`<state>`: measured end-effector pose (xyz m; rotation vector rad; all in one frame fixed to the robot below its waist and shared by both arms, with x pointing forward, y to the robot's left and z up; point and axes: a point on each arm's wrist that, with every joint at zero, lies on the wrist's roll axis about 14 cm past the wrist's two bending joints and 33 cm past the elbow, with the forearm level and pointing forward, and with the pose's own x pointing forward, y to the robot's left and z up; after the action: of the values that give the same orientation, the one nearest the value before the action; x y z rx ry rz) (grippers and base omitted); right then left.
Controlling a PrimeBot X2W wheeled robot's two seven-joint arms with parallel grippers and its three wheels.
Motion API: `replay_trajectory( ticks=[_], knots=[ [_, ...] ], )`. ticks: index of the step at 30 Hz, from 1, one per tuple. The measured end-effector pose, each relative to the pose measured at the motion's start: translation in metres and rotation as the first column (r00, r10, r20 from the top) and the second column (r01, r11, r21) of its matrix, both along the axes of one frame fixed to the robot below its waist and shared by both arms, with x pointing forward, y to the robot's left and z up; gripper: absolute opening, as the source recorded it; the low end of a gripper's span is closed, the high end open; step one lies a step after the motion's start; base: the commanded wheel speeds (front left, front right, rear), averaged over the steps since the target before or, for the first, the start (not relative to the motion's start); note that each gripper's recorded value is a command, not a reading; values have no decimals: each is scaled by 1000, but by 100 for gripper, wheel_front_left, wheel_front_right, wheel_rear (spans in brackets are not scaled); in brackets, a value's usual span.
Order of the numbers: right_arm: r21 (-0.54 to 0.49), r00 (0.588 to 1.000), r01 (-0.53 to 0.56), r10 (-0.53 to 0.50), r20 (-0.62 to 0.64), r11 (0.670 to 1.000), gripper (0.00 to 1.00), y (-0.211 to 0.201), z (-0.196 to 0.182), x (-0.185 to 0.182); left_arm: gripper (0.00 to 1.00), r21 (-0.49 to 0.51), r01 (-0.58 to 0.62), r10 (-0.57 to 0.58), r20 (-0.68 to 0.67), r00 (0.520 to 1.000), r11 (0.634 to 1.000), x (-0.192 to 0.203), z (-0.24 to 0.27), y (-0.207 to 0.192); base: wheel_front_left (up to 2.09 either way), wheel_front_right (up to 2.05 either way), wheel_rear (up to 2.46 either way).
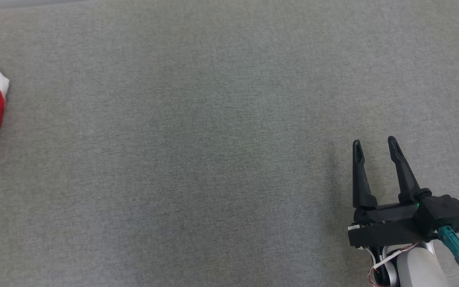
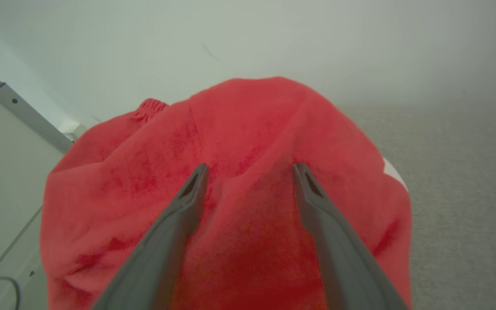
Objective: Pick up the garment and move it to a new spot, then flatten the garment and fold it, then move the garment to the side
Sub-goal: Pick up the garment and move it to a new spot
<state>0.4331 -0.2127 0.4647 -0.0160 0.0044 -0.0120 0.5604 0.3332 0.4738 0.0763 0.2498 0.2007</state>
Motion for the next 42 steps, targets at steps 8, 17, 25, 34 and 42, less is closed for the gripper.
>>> replay_trajectory(
  ticks=[8,17,25,34,42],
  knots=[
    [-5,1000,13,-13,-1,1000,100,-4,0,-2,100,-58,-58,43,-232,972,997,-15,-55,7,0,0,0],
    [1,1000,4,-4,20,1000,100,-1,9,-4,0,-55,-68,62,-104,993,996,-12,-25,13,0,0,0],
    [17,999,-20,19,48,1000,100,9,21,-10,0,-7,-24,25,251,968,1000,4,87,15,0,0,0],
    [57,996,-39,34,88,998,100,16,37,-21,0,124,120,-168,530,831,985,4,223,-39,0,0,0],
    [68,995,16,-22,95,998,100,-2,43,-41,0,198,421,-446,619,647,885,-4,284,-182,0,0,0]
  ],
)
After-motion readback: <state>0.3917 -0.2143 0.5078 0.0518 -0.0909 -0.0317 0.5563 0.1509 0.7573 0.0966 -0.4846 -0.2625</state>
